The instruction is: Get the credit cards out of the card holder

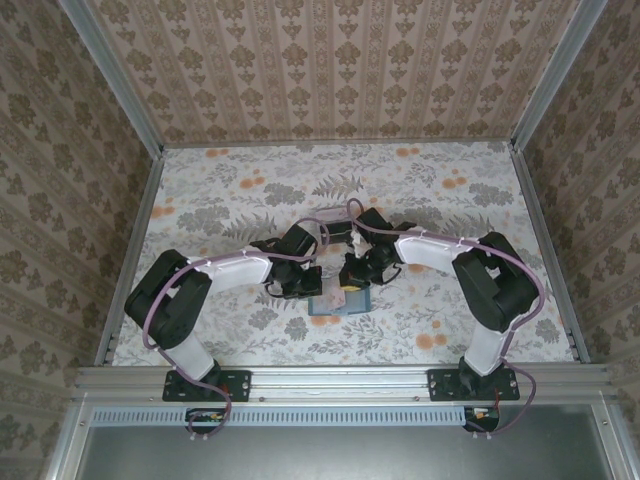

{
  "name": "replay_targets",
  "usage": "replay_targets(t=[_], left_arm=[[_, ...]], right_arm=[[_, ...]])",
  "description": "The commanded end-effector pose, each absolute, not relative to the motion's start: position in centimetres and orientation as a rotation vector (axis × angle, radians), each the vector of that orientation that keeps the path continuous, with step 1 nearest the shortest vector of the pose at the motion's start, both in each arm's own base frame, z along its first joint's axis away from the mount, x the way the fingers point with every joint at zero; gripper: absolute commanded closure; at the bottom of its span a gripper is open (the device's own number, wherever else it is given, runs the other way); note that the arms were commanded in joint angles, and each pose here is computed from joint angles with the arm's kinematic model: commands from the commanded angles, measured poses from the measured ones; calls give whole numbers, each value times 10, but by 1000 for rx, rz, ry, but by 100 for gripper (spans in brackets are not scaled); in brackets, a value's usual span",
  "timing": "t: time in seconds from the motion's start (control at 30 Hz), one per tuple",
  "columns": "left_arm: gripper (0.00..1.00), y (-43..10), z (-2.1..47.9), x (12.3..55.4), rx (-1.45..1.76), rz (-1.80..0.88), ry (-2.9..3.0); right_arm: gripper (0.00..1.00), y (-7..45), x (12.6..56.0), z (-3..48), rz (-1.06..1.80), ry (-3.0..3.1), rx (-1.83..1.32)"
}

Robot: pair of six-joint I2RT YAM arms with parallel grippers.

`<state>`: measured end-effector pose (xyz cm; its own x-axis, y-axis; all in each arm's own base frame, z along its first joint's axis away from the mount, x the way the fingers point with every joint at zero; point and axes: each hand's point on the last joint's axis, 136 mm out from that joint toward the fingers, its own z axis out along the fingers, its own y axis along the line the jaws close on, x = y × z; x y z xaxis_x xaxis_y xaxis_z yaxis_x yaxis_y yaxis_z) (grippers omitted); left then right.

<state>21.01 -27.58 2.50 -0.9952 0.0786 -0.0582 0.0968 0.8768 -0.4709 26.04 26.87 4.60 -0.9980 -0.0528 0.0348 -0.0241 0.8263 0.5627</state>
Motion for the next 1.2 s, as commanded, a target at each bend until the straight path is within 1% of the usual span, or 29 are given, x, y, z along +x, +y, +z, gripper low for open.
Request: replay_targets(t=[0.0, 0.27, 0.5, 0.73, 0.8, 1.03, 1.17], left_arm=[[100, -260, 14, 198, 109, -674, 3068], [99, -259, 18, 196, 87, -694, 3052], [99, -262, 20, 193, 84, -719, 3044], [98, -260, 25, 189, 60, -735, 3022], [98, -259, 26, 189, 61, -733, 3020], [96, -259, 26, 190, 77, -734, 3019], [96, -261, 26, 190, 91, -740, 3026]], right_arm=[[91, 242, 254, 48, -701, -3012, 106], [91, 237, 258, 57, -642, -3048, 141], [90, 255, 263, 58, -675, -3032, 177], [90, 268, 259, 58, -655, -3011, 217], [89, 267, 256, 56, -637, -3003, 212], [79, 269, 246, 56, -613, -2988, 208], [79, 273, 242, 59, -658, -2976, 186]])
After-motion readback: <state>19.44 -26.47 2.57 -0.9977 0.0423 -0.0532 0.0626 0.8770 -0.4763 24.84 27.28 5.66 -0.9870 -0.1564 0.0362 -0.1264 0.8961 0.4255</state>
